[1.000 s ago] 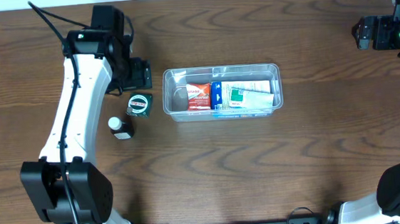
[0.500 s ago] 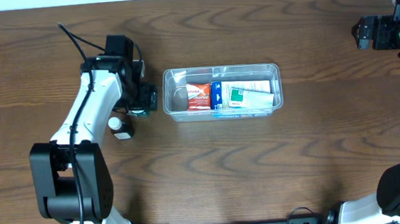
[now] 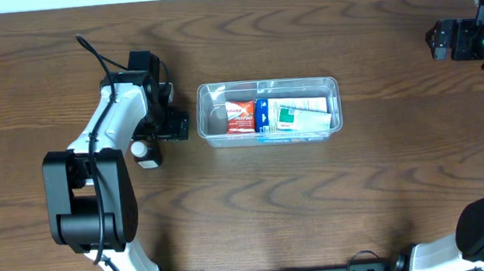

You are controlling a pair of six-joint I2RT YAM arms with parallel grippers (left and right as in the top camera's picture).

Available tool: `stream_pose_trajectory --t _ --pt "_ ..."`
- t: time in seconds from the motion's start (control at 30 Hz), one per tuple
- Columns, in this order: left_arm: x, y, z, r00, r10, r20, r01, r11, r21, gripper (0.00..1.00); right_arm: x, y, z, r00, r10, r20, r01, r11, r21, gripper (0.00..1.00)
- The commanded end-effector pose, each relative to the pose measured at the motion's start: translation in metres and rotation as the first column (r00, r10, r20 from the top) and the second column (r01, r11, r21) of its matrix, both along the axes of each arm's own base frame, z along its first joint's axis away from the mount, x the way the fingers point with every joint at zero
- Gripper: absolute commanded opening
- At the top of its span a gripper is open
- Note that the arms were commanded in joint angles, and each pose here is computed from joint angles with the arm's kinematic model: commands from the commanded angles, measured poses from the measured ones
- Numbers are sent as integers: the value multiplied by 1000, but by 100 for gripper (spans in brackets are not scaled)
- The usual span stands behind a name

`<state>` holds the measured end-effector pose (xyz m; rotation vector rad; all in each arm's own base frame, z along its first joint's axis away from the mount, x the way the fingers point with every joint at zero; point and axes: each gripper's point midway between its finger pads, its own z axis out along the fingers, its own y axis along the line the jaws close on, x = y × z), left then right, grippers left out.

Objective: Pack container
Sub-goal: 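Lower left gripper onto the green Zam-Buk box and grasp it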

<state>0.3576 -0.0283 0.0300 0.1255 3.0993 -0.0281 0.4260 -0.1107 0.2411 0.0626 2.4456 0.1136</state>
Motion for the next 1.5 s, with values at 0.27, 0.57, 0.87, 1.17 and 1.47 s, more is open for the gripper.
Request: stream_pose_trajectory --t 0.27,0.57,0.87,1.17,1.47 --pt "5 0 11 999 26 -23 -27 997 -77 94 0 -1 4 1000 -9 10 9 1000 9 99" --pt "6 2 32 999 31 -44 -34 997 -76 93 0 -1 4 1000 -9 10 9 1000 9 99" --pt "15 1 22 998 30 -53 -34 997 -74 93 0 -1 4 1000 -9 10 9 1000 9 99" --pt "23 1 -18 995 30 -95 -37 997 -71 93 0 -1 4 1000 -9 10 9 1000 9 99" --pt "34 1 -20 999 10 -46 -13 997 -74 93 0 -1 4 1000 -9 10 9 1000 9 99"
